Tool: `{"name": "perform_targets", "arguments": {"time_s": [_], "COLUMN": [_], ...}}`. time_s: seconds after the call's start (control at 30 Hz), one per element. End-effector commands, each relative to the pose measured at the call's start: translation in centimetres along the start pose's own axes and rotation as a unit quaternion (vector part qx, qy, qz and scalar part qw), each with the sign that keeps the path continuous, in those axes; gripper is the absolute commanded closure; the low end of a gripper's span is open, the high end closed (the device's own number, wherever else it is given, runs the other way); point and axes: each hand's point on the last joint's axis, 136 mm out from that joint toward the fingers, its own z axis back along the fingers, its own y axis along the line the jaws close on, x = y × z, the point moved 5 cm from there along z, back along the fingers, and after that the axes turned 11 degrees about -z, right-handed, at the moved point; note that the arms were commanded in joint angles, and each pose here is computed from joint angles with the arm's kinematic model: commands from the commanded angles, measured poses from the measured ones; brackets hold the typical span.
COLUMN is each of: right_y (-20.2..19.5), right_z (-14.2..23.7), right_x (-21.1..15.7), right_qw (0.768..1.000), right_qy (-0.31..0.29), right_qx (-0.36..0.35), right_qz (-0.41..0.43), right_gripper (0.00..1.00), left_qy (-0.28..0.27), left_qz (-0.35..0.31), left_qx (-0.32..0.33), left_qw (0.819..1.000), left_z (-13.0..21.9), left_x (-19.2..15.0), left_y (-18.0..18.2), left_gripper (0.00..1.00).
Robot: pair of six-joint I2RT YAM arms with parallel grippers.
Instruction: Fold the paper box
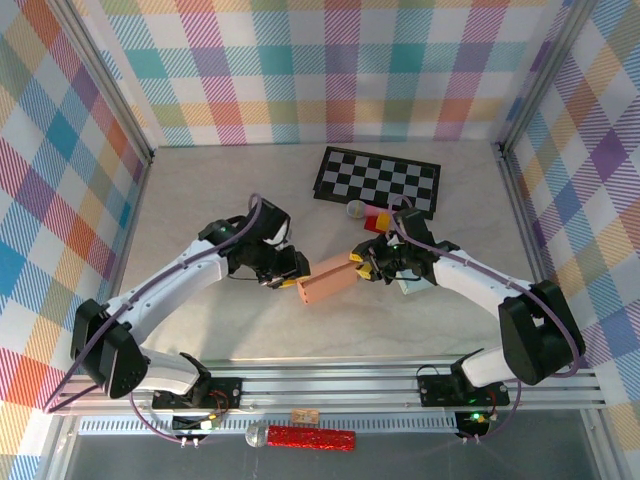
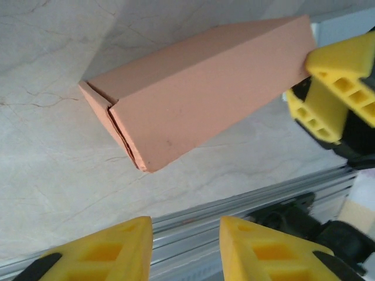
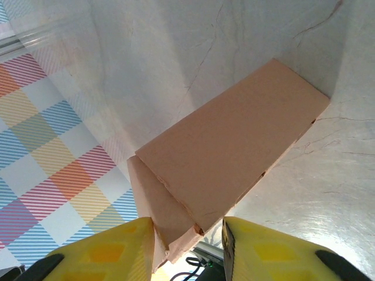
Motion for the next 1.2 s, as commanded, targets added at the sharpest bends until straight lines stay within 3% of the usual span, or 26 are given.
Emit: {"name": "perform_targets", "arguments": {"time_s": [0.0, 0.53, 0.9, 1.17], "right_y": [-3.5, -5.1, -5.0, -4.9], "right_z": [-0.7, -0.9, -1.0, -0.8], "right_x": [0.8, 1.1, 1.1, 1.0], "right_qw": [0.997, 0.991, 0.99, 0.989], "right_qy": [-0.008, -0.013, -0.012, -0.013], "right_qx": [-0.07, -0.122, -0.126, -0.128], "right_qz": [-0.033, -0.056, -0.061, -0.067], "right_gripper": [0.65, 0.67, 0.69, 0.7], "left_qy": [-0.011, -0.02, -0.019, -0.005], "left_qz": [0.075, 0.123, 0.122, 0.103], "left_qx": [-0.025, -0.025, -0.03, -0.014], "left_qw": [0.997, 0.992, 0.992, 0.995], "left_z": [-0.9, -3.7, -4.7, -5.3], "left_x": [0.3, 0.3, 0.4, -0.4], "left_y": [0.7, 3.1, 4.5, 5.3], "left_gripper": [0.65, 0.65, 0.81, 0.86]}}
